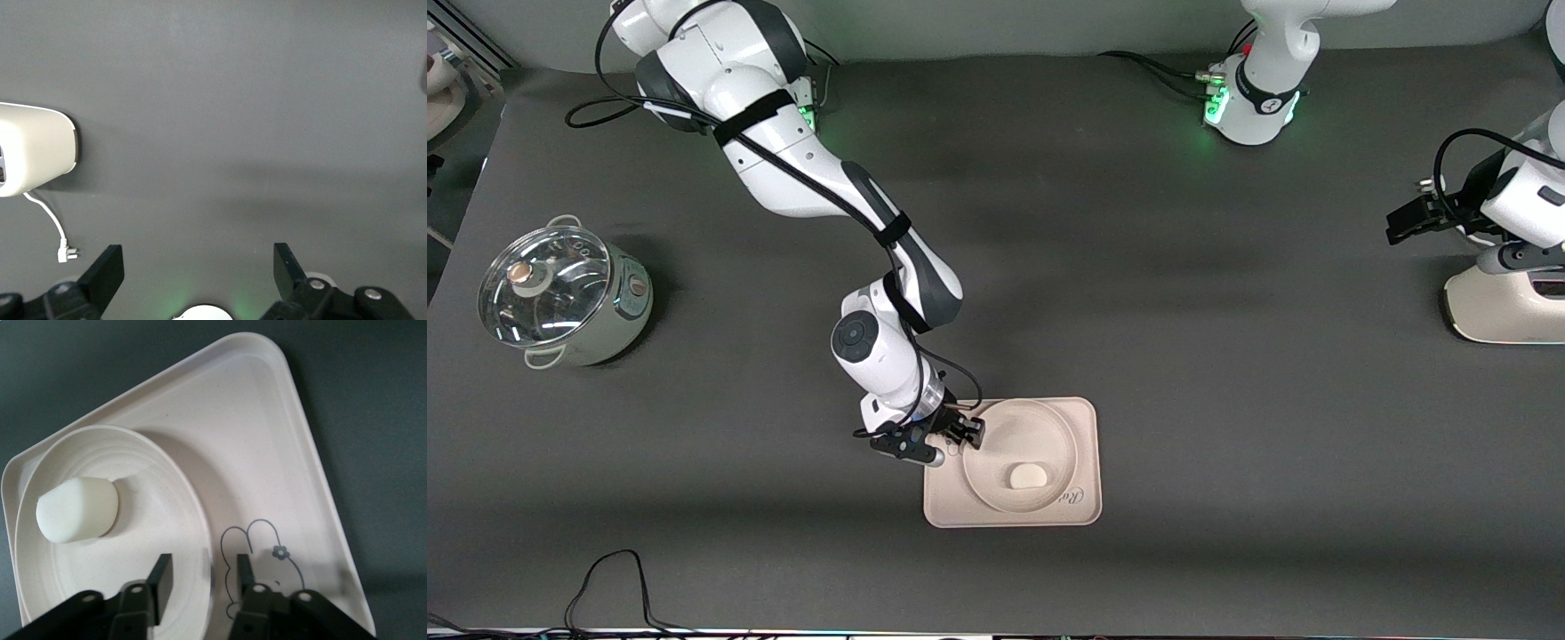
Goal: Place bun in plate and plate on tray
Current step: 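Open the right gripper and release the plate on the tray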
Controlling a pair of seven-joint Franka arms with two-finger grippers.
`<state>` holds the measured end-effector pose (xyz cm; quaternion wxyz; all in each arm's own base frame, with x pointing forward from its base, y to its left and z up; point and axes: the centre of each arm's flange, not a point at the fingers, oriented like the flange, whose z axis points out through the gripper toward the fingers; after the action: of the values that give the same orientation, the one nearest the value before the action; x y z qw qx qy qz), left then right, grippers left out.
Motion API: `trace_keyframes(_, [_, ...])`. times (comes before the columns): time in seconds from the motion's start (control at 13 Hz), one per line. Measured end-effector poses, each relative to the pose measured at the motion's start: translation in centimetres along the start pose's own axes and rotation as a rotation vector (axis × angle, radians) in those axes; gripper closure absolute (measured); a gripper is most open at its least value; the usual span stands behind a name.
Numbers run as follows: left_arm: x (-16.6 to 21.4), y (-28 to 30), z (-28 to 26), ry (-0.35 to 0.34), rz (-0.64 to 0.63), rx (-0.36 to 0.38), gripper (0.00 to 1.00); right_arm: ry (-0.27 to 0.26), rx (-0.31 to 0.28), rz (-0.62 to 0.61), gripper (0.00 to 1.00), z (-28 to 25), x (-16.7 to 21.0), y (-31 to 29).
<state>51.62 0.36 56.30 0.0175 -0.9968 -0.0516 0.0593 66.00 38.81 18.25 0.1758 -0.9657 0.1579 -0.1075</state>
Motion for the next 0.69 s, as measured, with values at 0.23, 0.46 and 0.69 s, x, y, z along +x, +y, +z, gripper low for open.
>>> trace_keyframes(0.23, [0.0,0.7,-0.3,0.011,0.018,0.031,0.0,-0.058,-0.025,-0.006,0.13,-1.6,0.1,-1.1])
trace_keyframes(0.46, [0.0,1.0,-0.4,0.014,0.025,0.038,0.0,-0.15,-0.072,-0.02,0.0,-8.3,1.2,-3.4])
trace_keyframes(0.69, [0.3,1.0,-0.3,0.012,0.025,0.039,0.0,-0.218,-0.128,-0.021,0.0,-17.5,3.0,-4.1])
